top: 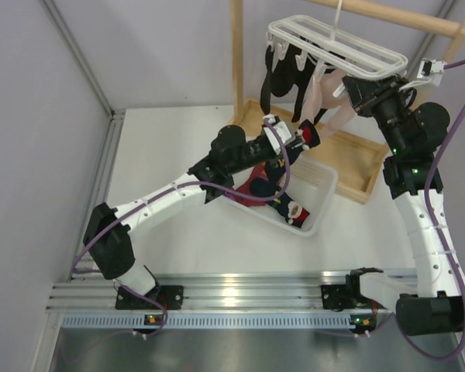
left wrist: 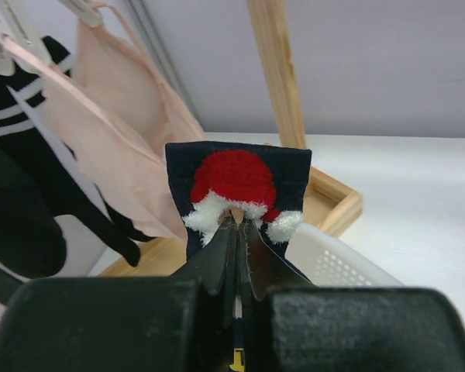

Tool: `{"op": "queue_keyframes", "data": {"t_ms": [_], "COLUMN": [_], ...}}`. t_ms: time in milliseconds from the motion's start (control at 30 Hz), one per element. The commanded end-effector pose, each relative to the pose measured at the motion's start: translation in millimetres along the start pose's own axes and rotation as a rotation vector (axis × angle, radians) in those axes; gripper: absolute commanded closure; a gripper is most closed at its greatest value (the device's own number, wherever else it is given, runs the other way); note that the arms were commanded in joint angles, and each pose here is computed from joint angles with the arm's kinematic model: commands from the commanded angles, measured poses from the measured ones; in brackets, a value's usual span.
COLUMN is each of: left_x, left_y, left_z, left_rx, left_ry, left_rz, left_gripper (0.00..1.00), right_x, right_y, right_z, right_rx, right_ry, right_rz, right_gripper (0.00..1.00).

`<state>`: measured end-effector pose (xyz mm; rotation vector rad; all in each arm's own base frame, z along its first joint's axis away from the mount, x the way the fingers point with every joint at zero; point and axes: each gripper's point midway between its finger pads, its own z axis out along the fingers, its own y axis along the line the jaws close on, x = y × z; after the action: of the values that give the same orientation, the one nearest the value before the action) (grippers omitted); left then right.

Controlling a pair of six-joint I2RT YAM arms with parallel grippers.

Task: Clip the socks to the hanger
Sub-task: Pick up the sock from the bin, then clamp the sock onto the hanger.

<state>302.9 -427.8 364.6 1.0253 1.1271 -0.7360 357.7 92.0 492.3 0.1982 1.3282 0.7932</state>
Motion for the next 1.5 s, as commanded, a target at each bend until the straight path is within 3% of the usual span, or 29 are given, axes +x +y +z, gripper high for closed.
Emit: {"op": "queue_keyframes", "data": {"t_ms": [0,133,267,1467], "left_x": [-44.9,-56.2,-69.3,-100.8], "left_y": [31.4,43.3,36.4,42.8], "left_z": [4.1,2.7,5.5,40.8], "left_rx": [-0.133,-0.200,-0.159,-0.117], "left_ry": [-0.121,-0.157,-0.228,-0.289], "left_rz": [0.150,0.241,0.266,0.137], "left_gripper": [1.00,1.00,1.00,1.00], "right_x": [-14.7,-12.5,-6.7,-0.6], "right_y": [12.5,9.5,14.3,19.1], "right_z": [-1.7,-2.4,-3.4,-7.4], "right_rx": [-0.043,-0.026,-0.067,-0.109], "right_ry": [-0.033,-0.023,-0.010,0.000], "right_rz": [-0.021,-0.029,-0.010,-0.016], "right_gripper": [1.00,1.00,1.00,1.00]}}
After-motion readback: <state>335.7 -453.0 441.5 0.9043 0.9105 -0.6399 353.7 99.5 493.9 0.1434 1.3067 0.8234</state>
